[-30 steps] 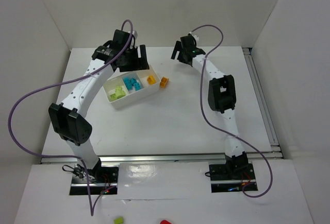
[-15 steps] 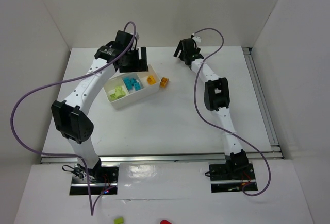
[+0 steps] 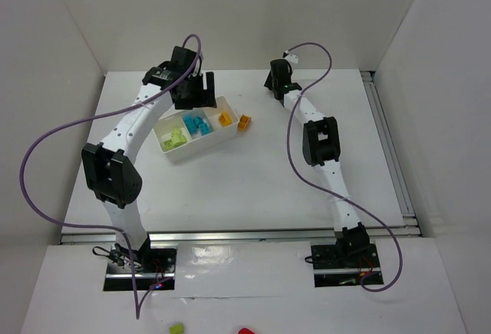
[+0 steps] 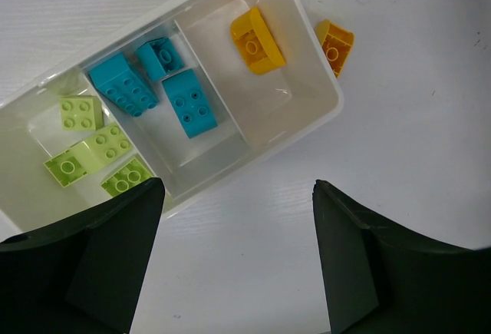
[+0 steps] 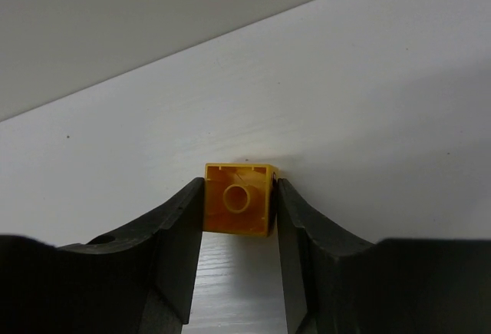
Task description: Sort the legos into containers by color
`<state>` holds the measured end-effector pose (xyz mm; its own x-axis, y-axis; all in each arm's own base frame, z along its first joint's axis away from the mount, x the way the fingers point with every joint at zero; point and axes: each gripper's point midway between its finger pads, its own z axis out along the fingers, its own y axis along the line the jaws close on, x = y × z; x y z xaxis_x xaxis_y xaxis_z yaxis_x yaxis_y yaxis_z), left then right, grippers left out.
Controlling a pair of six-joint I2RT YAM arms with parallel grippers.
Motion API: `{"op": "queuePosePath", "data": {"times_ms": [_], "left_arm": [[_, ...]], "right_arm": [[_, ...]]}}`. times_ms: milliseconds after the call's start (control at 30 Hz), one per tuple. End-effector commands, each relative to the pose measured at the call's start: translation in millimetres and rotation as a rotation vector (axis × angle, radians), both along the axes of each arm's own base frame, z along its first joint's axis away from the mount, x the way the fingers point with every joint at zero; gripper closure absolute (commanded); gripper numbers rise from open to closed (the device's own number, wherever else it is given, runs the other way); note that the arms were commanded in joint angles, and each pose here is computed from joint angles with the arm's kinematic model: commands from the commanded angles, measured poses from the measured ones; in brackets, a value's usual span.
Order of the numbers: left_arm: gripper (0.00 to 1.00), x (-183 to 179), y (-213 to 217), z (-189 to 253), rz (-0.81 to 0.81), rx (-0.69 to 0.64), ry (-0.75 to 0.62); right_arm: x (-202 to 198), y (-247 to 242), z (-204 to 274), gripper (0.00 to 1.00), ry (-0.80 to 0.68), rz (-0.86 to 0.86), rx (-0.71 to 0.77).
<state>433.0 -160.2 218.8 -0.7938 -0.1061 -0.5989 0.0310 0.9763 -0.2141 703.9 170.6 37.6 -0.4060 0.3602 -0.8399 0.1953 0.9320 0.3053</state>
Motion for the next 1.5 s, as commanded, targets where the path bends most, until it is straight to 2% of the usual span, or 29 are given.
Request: {"op": "queuePosePath", "data": {"times_ms": [0,100,200,233,267,300,333,367,400,433,467,667,767,833,900,933,1000,1067,1100,1133,1233,1333,1400,1433,1467], "left_arm": [[0.12,7,0,15,-0.019,0.0,-0.043],[0.12,7,-1,15,-0.026,-0.007,-0.041],[0.12,6,-1,19,-0.026,-0.01,-0.049],[0.12,6,-1,19,-0.026,-0.01,-0.049],[0.12,4,-1,24,-0.026,-0.014,-0.059],[0.12,4,-1,24,-0.026,-0.014,-0.06],[0.12,4,2,29,-0.017,-0.009,-0.074],[0.12,2,3,27,-0.017,-0.005,-0.064],[0.14,-1,5,25,-0.011,0.007,-0.052],[0.15,-4,9,29,0.005,0.011,-0.055],[0.15,-4,18,33,0.05,0.023,-0.062],[0.15,-14,62,38,0.257,0.013,-0.047],[0.15,-22,81,42,0.324,-0.01,-0.048],[0.14,-26,86,43,0.344,-0.017,-0.05],[0.14,-28,90,46,0.349,-0.028,-0.06],[0.14,-31,89,47,0.335,-0.03,-0.059],[0.13,-32,89,50,0.328,-0.027,-0.069],[0.13,-35,90,51,0.328,-0.028,-0.07],[0.13,-38,91,51,0.321,-0.022,-0.071],[0.13,-38,91,51,0.321,-0.022,-0.071],[0.13,-39,88,51,0.302,-0.029,-0.067],[0.13,-37,80,48,0.254,-0.044,-0.059],[0.13,-35,70,46,0.216,-0.042,-0.06],[0.13,-35,65,49,0.2,-0.021,-0.077],[0.13,-36,60,49,0.181,-0.016,-0.079]], "right_arm": [[-6,-17,14,0.59,0.009,-0.039,-0.046],[-9,-14,54,0.6,-0.026,-0.006,-0.048],[-21,-8,68,0.64,-0.01,0.049,-0.035],[-28,0,102,0.64,-0.042,0.095,-0.004],[-41,2,89,0.65,-0.004,0.13,-0.005],[-53,19,96,0.65,-0.002,0.215,0.024],[-61,17,106,0.65,-0.017,0.222,0.014],[-77,34,139,0.65,-0.059,0.325,0.028],[-93,40,127,0.65,-0.019,0.366,0.026],[-108,57,132,0.65,-0.009,0.431,0.03],[-121,63,158,0.65,-0.041,0.464,0.02],[-196,154,164,0.65,0.011,0.693,0.045],[-210,188,161,0.65,0.004,0.746,0.041],[-210,203,149,0.65,0.021,0.758,0.051],[-203,215,158,0.64,-0.002,0.764,0.065],[-199,218,142,0.64,0.026,0.763,0.059],[-194,227,134,0.6,0.032,0.769,0.043],[-190,229,133,0.49,0.034,0.773,0.034],[-189,229,132,0.3,0.034,0.777,0.026],[-187,231,137,0.23,0.027,0.777,0.027],[-185,226,157,0.16,-0.008,0.754,0.023],[-182,211,180,0.16,-0.049,0.7,0.009],[-180,189,180,0.23,-0.051,0.629,0.006],[-184,177,207,0.27,-0.093,0.57,0.029],[-182,162,211,0.38,-0.103,0.519,0.043]]}}
